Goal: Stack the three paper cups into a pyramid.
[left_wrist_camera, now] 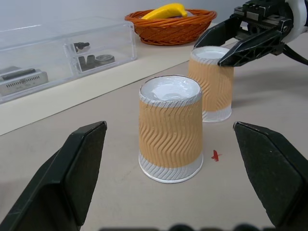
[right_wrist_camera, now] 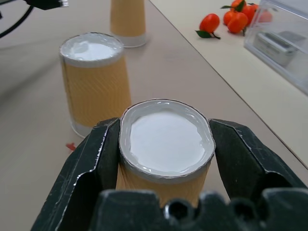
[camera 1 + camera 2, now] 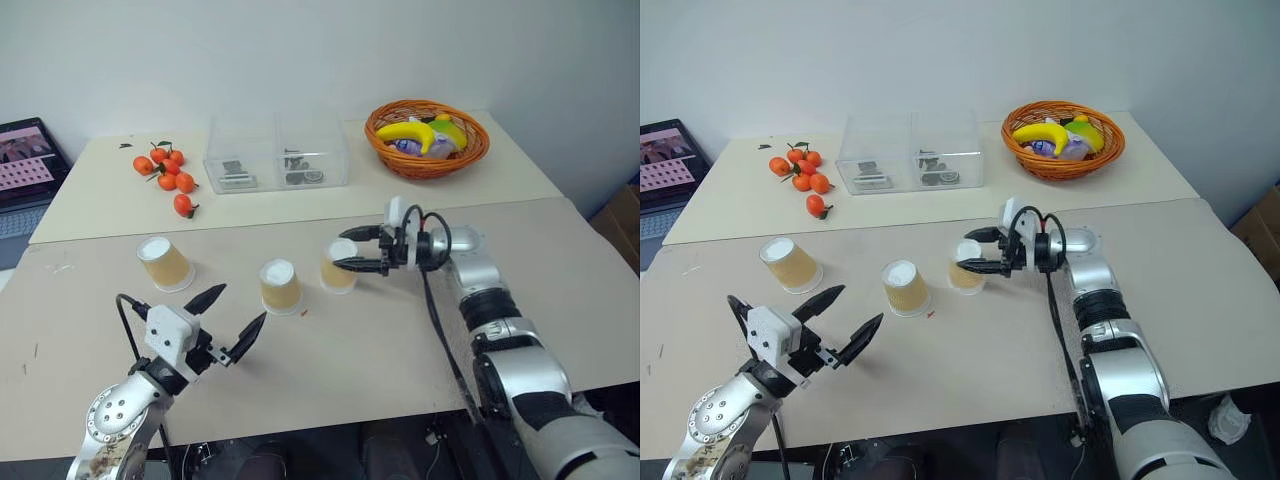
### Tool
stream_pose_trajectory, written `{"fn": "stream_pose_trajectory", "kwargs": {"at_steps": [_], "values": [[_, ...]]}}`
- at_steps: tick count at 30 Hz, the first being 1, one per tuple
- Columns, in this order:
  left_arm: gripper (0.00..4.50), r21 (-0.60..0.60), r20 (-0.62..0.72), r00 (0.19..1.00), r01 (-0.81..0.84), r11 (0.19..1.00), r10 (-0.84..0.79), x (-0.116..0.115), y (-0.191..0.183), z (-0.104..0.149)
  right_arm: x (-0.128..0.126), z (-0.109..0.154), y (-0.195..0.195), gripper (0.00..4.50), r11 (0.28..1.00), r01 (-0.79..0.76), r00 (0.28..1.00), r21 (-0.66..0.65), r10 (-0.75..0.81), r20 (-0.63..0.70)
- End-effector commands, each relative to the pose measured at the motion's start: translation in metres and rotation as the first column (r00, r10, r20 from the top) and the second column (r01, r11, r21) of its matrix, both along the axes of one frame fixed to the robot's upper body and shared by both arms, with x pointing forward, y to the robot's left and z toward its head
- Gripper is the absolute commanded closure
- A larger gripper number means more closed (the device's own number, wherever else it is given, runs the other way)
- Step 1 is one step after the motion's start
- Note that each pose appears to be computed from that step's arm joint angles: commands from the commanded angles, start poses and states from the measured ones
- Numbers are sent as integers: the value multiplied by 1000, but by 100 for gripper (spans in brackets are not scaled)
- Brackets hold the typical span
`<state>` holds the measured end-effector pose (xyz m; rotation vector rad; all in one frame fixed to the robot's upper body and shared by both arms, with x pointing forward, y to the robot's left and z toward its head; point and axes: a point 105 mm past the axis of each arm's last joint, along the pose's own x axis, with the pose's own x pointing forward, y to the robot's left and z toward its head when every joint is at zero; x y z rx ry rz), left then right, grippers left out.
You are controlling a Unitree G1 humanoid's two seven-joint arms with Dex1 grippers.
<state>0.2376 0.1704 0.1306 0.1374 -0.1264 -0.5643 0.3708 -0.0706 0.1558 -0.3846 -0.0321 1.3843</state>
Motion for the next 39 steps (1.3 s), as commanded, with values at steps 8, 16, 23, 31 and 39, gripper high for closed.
{"fn": "stream_pose_trajectory", "kwargs": {"at_steps": [8, 16, 23, 31, 39], "values": [[0, 7, 31, 999, 9, 1000, -10, 0, 0, 7, -32, -15, 13, 184, 991, -125, 991, -39, 122, -63], [0, 4, 33, 999, 11, 1000, -11, 1, 0, 8, -30, -16, 25, 184, 993, -115, 992, -20, 114, -55], [0, 2, 34, 999, 7, 1000, -7, 1, -1, 7, -15, -11, 26, 61, 998, -58, 997, 28, 59, -44], [0, 2, 32, 999, 4, 1000, -4, 0, 0, 6, -14, -7, 6, 12, 998, -60, 990, 16, 61, -124], [0, -10, 36, 999, 8, 1000, -8, 4, 0, 8, -19, -4, -26, 12, 998, -50, 981, -28, 44, -187]]}}
